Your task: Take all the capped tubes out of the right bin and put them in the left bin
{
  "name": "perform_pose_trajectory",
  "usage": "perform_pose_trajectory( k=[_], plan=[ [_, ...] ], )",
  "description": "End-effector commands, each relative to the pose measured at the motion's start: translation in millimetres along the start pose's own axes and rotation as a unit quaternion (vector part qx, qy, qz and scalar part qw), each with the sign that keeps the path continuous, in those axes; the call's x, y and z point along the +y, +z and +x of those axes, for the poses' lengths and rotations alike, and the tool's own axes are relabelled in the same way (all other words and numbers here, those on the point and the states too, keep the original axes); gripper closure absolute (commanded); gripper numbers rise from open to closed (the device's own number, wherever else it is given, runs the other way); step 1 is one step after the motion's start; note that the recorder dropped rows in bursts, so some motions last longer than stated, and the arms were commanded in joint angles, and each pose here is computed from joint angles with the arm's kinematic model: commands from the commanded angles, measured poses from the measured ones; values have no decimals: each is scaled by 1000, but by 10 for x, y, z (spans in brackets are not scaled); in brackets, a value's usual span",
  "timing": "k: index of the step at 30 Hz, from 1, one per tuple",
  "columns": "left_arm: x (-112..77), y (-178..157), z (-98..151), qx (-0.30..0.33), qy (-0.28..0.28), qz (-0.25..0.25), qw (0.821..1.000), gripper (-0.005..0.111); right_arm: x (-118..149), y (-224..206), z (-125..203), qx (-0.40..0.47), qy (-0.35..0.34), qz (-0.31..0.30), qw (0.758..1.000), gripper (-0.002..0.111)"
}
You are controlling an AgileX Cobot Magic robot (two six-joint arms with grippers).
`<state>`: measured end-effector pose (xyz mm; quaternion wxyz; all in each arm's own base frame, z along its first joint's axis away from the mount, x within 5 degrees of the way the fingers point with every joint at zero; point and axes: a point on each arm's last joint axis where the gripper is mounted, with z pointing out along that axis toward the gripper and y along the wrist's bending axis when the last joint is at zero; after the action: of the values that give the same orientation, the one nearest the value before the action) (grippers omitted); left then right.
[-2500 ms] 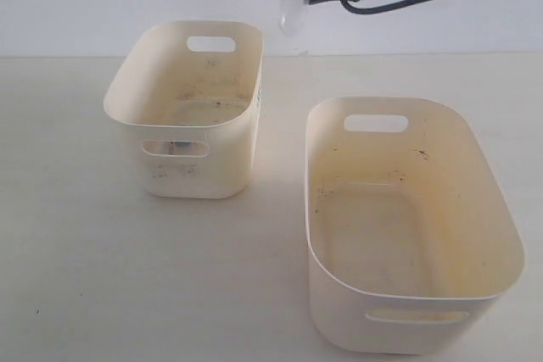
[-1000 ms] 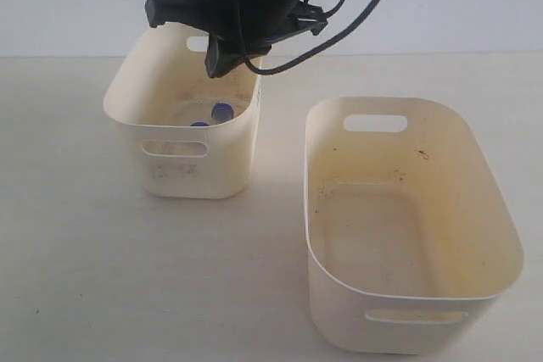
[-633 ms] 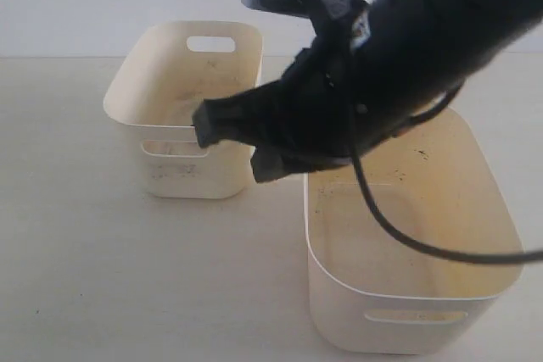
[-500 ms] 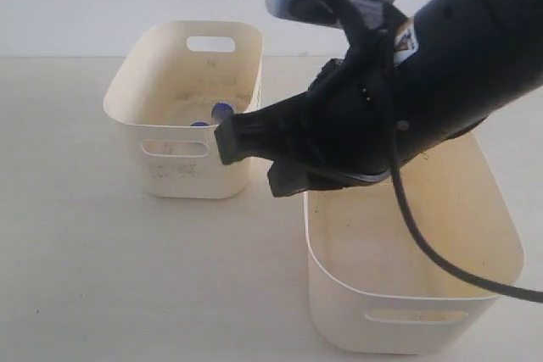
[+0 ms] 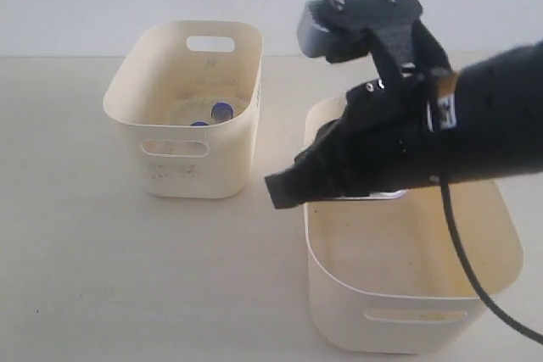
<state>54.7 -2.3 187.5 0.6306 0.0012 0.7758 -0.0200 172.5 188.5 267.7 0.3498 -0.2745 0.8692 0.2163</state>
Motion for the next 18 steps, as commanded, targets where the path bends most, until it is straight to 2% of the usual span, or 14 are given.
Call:
perform_pose_trajectory(
  k=[1,3,4,7,12,16,18],
  plan=[
    [-3,0,11,1,-5,2,1000,103,-282,-29,212,-112,69,21,991,108],
    [-3,0,11,1,-5,2,1000,103,-427,-117,287,-130,139,37,981,108],
    [-3,0,11,1,-5,2,1000,103,-530,-178,343,-138,192,50,970,108],
    [-3,0,11,1,-5,2,1000,103,-737,-412,433,-183,286,76,938,108],
    [-3,0,11,1,-5,2,1000,103,-968,-845,635,-268,314,141,900,108],
    [-3,0,11,1,-5,2,1000,103,-1002,-1152,903,-338,302,194,870,108],
    [-3,0,11,1,-5,2,1000,103,-984,-1218,1076,-358,284,220,862,108]
  ],
)
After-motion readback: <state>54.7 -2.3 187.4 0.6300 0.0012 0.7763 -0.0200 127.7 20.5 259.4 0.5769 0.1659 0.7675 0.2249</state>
